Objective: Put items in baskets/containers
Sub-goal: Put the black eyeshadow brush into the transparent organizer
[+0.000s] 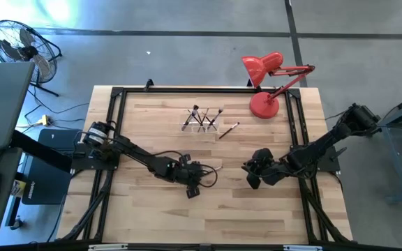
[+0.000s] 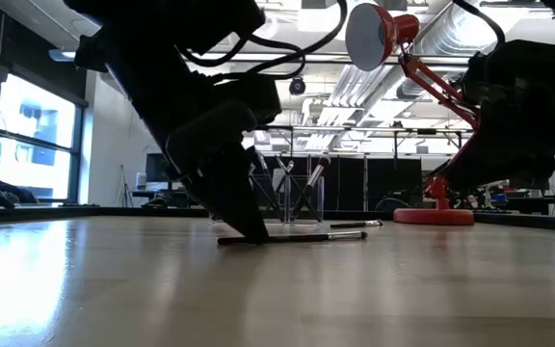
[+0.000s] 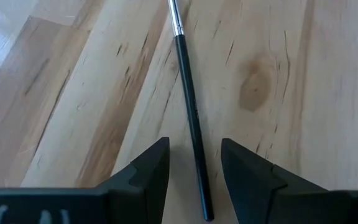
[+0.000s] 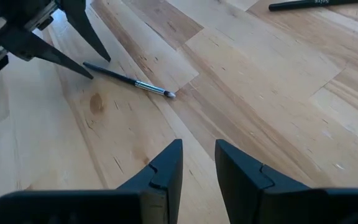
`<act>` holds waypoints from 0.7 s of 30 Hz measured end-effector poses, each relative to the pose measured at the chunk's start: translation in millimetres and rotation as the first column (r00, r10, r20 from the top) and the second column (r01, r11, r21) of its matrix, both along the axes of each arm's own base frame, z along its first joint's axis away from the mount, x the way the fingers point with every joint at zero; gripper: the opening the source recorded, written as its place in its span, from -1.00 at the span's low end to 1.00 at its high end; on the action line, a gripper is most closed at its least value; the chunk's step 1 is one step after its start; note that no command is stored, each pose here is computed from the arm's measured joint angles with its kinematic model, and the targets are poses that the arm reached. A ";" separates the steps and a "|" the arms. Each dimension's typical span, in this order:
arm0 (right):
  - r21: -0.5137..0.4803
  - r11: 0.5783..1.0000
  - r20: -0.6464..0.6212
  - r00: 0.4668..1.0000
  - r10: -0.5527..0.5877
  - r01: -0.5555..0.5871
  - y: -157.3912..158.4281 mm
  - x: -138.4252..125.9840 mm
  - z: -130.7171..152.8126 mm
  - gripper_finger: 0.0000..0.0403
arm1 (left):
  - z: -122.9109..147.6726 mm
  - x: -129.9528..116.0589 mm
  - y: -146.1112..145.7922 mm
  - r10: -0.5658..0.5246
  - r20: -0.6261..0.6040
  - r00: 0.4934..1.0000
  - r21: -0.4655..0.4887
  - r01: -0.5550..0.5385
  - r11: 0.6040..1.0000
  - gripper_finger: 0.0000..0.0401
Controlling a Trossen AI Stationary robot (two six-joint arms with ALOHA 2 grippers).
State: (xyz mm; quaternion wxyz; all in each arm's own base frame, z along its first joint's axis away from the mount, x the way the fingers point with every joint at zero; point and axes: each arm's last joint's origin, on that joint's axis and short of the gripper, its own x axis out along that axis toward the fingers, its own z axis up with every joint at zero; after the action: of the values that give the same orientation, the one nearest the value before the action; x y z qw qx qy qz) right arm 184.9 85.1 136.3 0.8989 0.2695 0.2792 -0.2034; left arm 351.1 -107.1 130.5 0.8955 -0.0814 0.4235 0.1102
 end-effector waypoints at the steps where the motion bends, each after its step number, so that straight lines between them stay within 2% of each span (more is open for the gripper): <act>1: 0.001 1.000 0.000 1.000 -0.003 0.003 -0.6 0.3 0.0 -0.55 | -2.1 0.3 -0.1 -0.002 -0.006 1.000 0.004 0.002 1.000 -0.29; 4: 0.000 1.000 0.000 1.000 -0.017 0.017 -3.1 1.4 0.0 -0.55 | -15.2 1.8 -0.7 0.005 -0.036 0.999 0.022 -0.004 1.000 -0.30; 7: 0.007 1.000 0.006 1.000 -0.027 0.027 -5.1 3.0 0.5 -0.55 | -23.6 0.5 -3.7 -0.017 -0.076 0.997 0.007 0.018 1.000 -0.39; 14: 0.018 0.999 0.022 0.999 -0.031 0.030 -5.6 4.6 1.7 -0.55 | -34.7 2.0 -6.5 0.062 -0.082 0.995 -0.058 -0.067 0.996 -0.94; 21: 0.011 1.000 0.020 1.000 -0.020 0.020 -5.4 4.7 1.8 -0.55 | -31.8 6.5 -7.0 0.120 -0.054 0.991 -0.044 -0.123 0.991 -0.97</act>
State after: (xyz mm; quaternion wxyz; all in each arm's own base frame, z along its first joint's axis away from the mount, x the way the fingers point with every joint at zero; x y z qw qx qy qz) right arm 189.5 79.7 138.0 0.8981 0.2792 0.2687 -0.2081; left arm 357.6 -114.0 98.7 0.8737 -0.1252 0.4432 0.1566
